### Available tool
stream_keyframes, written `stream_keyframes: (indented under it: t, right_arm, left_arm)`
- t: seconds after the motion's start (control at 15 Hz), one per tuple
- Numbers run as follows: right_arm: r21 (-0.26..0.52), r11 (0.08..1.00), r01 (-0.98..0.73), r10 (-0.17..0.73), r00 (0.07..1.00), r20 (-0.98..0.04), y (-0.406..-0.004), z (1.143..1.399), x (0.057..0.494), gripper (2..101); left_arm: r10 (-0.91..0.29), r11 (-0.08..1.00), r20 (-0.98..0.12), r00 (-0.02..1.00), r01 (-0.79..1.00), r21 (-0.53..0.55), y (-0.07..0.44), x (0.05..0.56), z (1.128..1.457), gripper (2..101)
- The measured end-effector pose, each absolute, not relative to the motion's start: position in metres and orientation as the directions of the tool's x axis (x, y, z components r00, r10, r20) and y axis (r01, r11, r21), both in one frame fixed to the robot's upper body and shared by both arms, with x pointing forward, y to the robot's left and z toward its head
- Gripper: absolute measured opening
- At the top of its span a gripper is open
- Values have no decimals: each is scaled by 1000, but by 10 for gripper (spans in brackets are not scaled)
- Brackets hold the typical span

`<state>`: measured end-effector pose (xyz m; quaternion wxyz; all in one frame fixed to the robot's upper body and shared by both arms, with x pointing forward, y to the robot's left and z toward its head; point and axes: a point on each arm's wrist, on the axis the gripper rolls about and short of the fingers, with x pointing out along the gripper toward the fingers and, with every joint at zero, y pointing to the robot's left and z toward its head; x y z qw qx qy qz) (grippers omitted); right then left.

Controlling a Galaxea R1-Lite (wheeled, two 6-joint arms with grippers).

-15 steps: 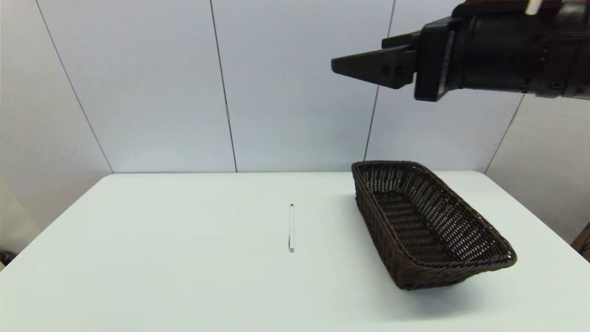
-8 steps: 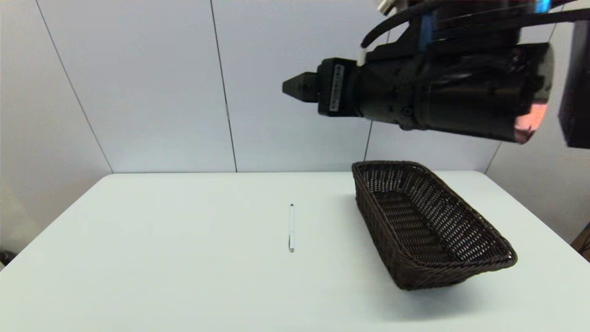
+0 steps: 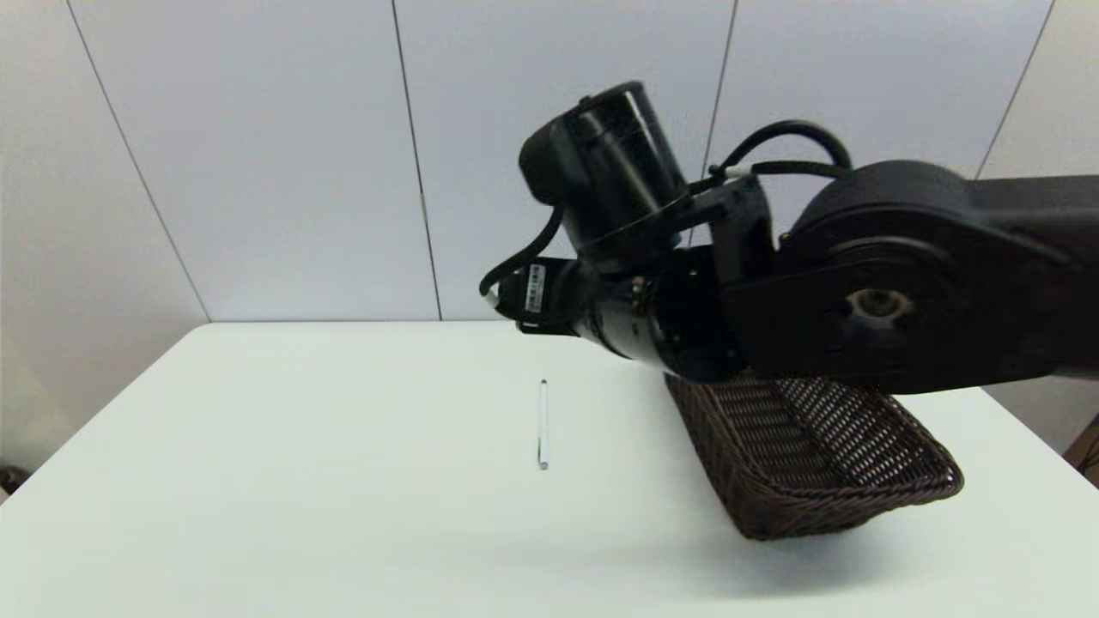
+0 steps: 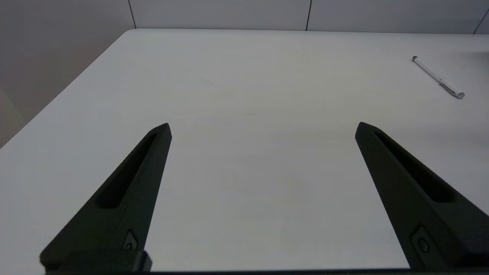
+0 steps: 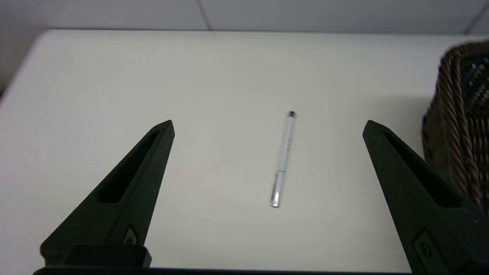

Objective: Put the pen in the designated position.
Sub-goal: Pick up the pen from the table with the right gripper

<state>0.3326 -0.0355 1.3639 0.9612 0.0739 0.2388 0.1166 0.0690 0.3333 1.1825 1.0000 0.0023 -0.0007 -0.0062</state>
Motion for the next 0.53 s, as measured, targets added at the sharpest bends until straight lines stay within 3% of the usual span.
stream_keyframes:
  t: [0.53]
  right_arm:
    - [59,990,-126,138,841,-523,1,1288,373,980]
  left_arm:
    - [-12,1000,1,1000,12,5,333,69,1182,978]
